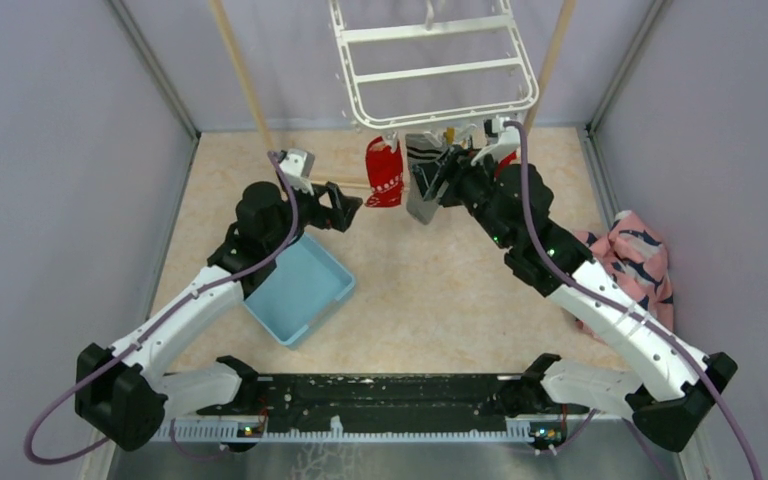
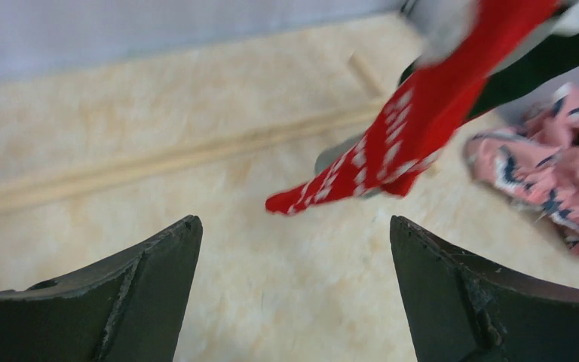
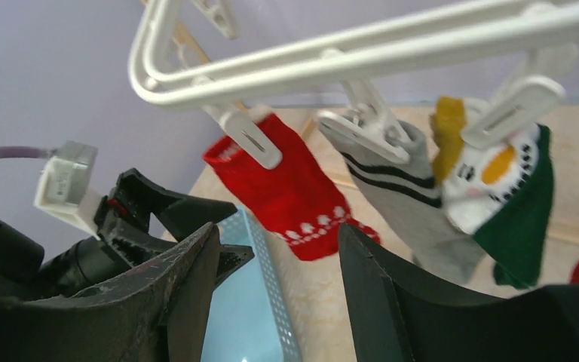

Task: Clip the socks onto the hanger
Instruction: Clamp the sock onto the hanger, then reset both arms

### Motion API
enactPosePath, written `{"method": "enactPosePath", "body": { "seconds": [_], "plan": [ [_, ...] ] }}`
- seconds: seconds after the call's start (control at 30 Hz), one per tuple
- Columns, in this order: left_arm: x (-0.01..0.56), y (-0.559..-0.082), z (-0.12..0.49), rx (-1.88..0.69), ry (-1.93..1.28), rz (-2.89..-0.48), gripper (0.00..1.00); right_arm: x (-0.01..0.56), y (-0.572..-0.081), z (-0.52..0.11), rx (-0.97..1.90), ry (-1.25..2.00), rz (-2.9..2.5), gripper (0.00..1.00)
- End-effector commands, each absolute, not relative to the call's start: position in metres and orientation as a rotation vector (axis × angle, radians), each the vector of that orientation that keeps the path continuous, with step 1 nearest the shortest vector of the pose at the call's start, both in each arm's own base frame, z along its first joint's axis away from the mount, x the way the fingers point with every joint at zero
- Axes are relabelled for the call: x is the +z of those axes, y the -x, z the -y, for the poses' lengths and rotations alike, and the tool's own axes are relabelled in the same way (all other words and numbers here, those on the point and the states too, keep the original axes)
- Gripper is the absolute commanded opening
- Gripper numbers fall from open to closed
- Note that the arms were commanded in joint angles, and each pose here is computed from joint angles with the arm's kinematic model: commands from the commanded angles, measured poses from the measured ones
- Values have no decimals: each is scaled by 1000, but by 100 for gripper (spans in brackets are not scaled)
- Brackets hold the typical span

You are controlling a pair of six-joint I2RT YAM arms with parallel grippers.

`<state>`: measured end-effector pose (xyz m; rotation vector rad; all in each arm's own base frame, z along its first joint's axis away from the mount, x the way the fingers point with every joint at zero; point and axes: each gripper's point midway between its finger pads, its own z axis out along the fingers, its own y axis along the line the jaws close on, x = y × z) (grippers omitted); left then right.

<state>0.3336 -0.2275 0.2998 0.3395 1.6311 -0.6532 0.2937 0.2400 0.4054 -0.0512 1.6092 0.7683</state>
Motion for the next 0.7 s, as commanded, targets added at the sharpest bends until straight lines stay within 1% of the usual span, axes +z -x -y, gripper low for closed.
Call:
{"method": "enactPosePath", "body": {
  "seconds": [0.0, 0.1, 0.2, 0.33, 0.67],
  "plan": [
    [231, -327, 198, -556, -139, -1857, 98, 381, -292, -218, 684, 6, -1648, 59],
    [213, -323, 187, -535, -37, -1916, 98, 348, -292, -213, 658, -15, -1714, 59],
    [193, -319, 183, -533, 59, -2032, 98, 317, -291, -212, 649, -26, -1781, 60],
    [176, -316, 187, -534, 102, -2147, 98, 275, -287, -215, 647, -13, -1873, 60],
    [169, -324, 190, -536, 200, -2181, 98, 196, -287, -192, 526, -47, -2036, 60]
  ]
}}
